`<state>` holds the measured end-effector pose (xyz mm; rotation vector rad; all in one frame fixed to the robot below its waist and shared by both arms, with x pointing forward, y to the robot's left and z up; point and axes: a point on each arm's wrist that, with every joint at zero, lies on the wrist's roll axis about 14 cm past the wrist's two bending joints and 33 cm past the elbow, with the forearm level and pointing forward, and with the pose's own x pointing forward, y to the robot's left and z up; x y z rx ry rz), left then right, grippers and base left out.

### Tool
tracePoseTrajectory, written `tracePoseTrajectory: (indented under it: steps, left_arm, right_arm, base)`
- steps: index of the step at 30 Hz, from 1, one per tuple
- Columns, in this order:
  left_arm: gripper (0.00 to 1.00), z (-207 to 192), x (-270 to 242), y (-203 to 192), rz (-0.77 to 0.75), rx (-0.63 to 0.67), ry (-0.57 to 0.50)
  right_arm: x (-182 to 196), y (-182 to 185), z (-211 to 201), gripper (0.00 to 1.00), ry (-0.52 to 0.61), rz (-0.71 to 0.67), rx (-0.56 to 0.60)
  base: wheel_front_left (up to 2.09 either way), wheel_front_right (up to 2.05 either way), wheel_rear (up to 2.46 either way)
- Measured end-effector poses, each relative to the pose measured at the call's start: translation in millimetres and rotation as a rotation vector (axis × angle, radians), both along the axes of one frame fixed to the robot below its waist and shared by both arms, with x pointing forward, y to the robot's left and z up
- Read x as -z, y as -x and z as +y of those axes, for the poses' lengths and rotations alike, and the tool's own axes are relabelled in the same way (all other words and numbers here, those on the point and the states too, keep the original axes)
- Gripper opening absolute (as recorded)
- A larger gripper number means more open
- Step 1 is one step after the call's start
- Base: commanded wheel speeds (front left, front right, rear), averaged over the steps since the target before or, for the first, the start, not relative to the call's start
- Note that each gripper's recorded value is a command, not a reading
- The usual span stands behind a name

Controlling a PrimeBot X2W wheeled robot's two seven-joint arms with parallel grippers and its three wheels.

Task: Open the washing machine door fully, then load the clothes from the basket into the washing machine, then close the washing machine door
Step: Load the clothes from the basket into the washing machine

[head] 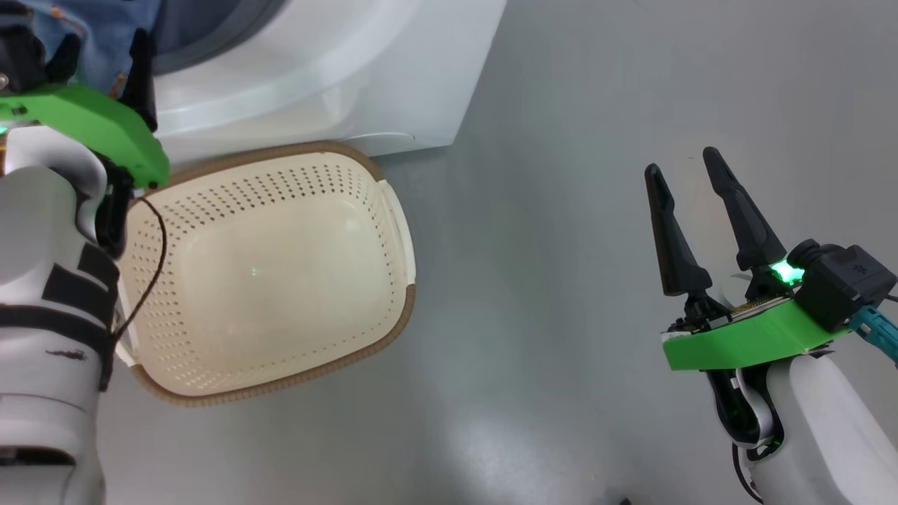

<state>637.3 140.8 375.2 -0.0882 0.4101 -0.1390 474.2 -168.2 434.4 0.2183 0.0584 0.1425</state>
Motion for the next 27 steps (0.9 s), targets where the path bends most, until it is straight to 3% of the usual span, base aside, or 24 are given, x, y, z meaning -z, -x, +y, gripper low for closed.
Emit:
tracePoseTrajectory:
  steps: [9, 10, 11, 12, 19, 27]
  left_arm:
    - [0.98, 5.6, 12.3, -3.5, 0.076, -0.033, -0.035]
    - [0.5, 6.5, 12.4, -3.3, 0.081, -0.036, -0.039]
    - [0.29, 6.7, 12.5, -3.1, 0.086, -0.035, -0.041]
    - [0.0, 6.7, 12.5, -2.8, 0.09, -0.032, -0.045]
    - [0.0, 9.7, 11.3, -1.4, 0.094, -0.028, -0.056]
    - [0.0, -2.8, -22.5, -22.6, -0.084, 0.017, -0.04]
  right_arm:
    - [5.3, 0.3, -2.1, 1.0, 0.002, 0.013, 0.011]
    - [5.1, 0.3, -1.9, 1.0, 0.002, 0.012, 0.011]
    - [4.9, 0.2, -1.7, 1.0, 0.001, 0.011, 0.01]
    - [4.7, 0.2, -1.5, 1.0, 0.001, 0.011, 0.01]
    - [5.3, 0.2, -0.5, 1.0, 0.001, 0.013, 0.006]
    - [8.0, 0.8, 0.5, 1.0, 0.002, 0.021, 0.002]
  base:
    - [0.0, 0.0, 0.0]
    - [0.0, 0.0, 0.0]
    - [0.0, 0.0, 0.0]
    - [0.0, 0.0, 0.0]
    - [0.0, 0.0, 0.0]
    - [0.0, 0.0, 0.0]
